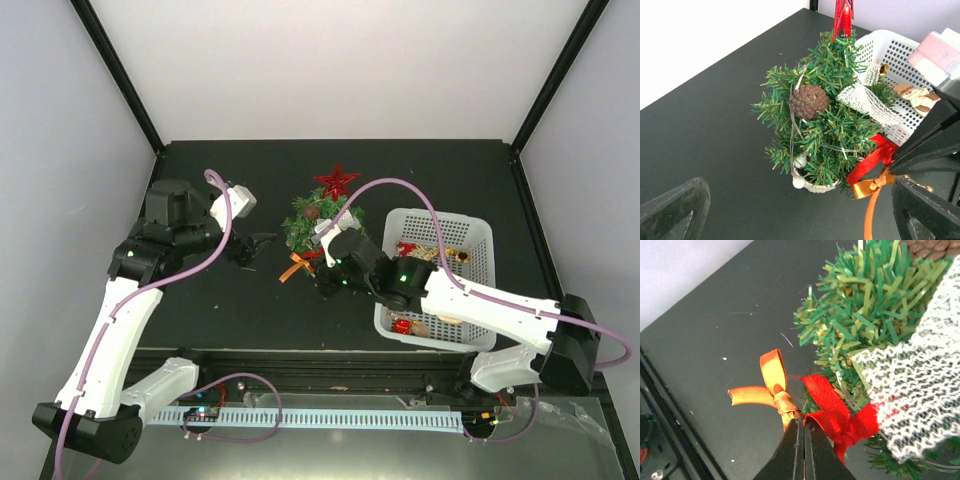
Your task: Decorate the small christmas tree
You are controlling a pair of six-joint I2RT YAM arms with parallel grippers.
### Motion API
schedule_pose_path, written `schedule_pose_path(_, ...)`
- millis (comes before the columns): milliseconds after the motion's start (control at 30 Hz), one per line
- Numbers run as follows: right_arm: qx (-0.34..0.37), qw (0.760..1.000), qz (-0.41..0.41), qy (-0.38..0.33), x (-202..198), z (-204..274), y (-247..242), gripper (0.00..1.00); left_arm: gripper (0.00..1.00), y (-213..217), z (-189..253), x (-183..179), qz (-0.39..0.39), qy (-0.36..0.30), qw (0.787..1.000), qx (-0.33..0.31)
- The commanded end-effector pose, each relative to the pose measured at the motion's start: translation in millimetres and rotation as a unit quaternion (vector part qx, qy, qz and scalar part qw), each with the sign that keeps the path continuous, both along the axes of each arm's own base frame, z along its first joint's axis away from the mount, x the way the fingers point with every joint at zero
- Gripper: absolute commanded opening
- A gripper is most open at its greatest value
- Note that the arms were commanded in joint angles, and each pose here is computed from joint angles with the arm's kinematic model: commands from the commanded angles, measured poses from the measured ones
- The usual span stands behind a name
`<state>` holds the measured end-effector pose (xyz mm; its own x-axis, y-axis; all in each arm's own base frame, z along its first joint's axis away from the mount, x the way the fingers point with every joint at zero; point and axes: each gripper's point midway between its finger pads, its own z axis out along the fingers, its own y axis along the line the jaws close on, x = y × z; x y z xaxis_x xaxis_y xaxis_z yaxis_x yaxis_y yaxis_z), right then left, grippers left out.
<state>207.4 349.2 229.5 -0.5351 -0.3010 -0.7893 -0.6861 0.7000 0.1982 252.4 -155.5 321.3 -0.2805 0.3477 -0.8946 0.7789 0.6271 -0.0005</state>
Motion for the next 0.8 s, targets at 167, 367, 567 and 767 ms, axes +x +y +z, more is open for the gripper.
schedule_pose_path(167, -0.004, 0.998, -0.055, -0.030, 23.8, -7.4, -5.0, 0.01, 0.99, 4.0, 8.0, 0.2, 0.009, -0.017, 1.000, -0.010)
schedule_pose_path(367, -0.002, 0.995, -0.087, -0.040, 34.1, -3.7, -10.5, 0.01, 0.99, 5.6, 8.5, -0.5, 0.012, -0.018, 1.000, -0.014)
schedule_pose_path(567, -0.013, 0.995, -0.097, -0.037, 38.2, -10.3, -10.5, 0.01, 0.99, 6.3, 9.2, -0.9, 0.013, -0.017, 1.000, -0.016)
schedule_pose_path(767, -0.018, 0.994, -0.100, -0.027, 39.0, -20.1, -9.0, 0.01, 0.99, 6.5, 8.5, -1.2, 0.013, -0.016, 1.000, -0.017)
